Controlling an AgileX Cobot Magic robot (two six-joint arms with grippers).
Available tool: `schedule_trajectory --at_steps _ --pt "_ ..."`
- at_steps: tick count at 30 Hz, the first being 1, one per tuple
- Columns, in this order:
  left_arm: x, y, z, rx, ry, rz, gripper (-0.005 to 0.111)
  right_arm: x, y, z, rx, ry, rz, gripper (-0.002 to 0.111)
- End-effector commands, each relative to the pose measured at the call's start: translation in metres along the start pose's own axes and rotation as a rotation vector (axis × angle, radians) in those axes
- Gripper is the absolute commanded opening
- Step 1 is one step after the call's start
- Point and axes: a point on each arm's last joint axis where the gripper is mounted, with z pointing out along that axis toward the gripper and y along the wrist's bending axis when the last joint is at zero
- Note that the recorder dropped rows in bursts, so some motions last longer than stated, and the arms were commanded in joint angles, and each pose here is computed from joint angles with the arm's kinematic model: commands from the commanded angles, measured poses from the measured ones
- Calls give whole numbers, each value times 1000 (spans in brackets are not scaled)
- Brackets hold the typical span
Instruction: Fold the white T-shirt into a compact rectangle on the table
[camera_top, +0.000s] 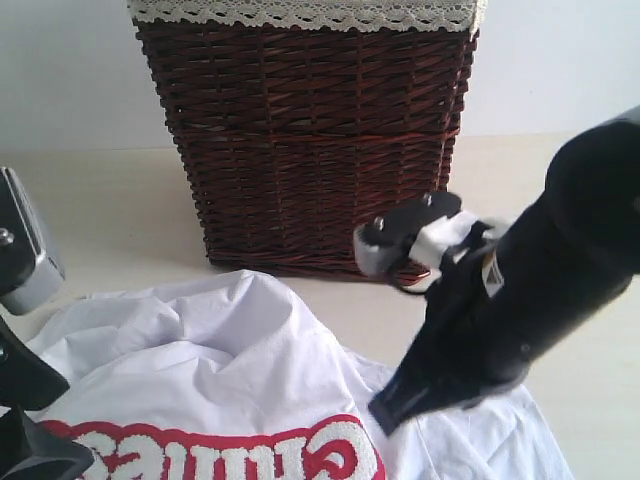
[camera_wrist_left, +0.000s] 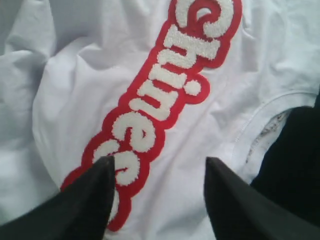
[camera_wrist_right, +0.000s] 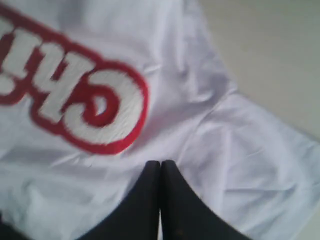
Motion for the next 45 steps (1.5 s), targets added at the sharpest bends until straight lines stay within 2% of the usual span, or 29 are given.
schedule_trajectory --at_steps 1,4,6,9,13,16,22,26,31,35,39,45 --pt "-5 11 -4 -116 -70 -106 55 37 35 14 -86 146 -124 0" --pt "-7 26 -5 -275 -111 -227 42 61 48 29 -86 190 -164 0" --pt "-7 33 -6 -356 -117 -279 36 69 47 40 -50 203 -142 0" --pt "-6 35 -6 -375 -108 -299 33 73 32 60 110 262 -109 0" --pt "-5 35 -6 -378 -99 -299 33 82 9 86 341 434 -46 0" --pt "-3 35 -6 -382 -82 -300 33 89 -8 105 428 565 5 0" --pt "2 35 -11 -394 -52 -309 33 89 -53 118 533 607 165 0" --pt "4 33 -15 -377 -72 -320 33 75 -84 114 547 556 276 0" --pt "6 27 -14 -316 -47 -277 33 42 -122 113 482 369 389 0" --pt "8 21 -6 -242 -43 -240 33 17 -156 106 475 297 410 0" --pt "8 20 -5 -239 -47 -233 33 -10 -190 98 451 191 464 0" --pt "8 20 -5 -239 -47 -233 33 -37 -220 108 332 151 485 0"
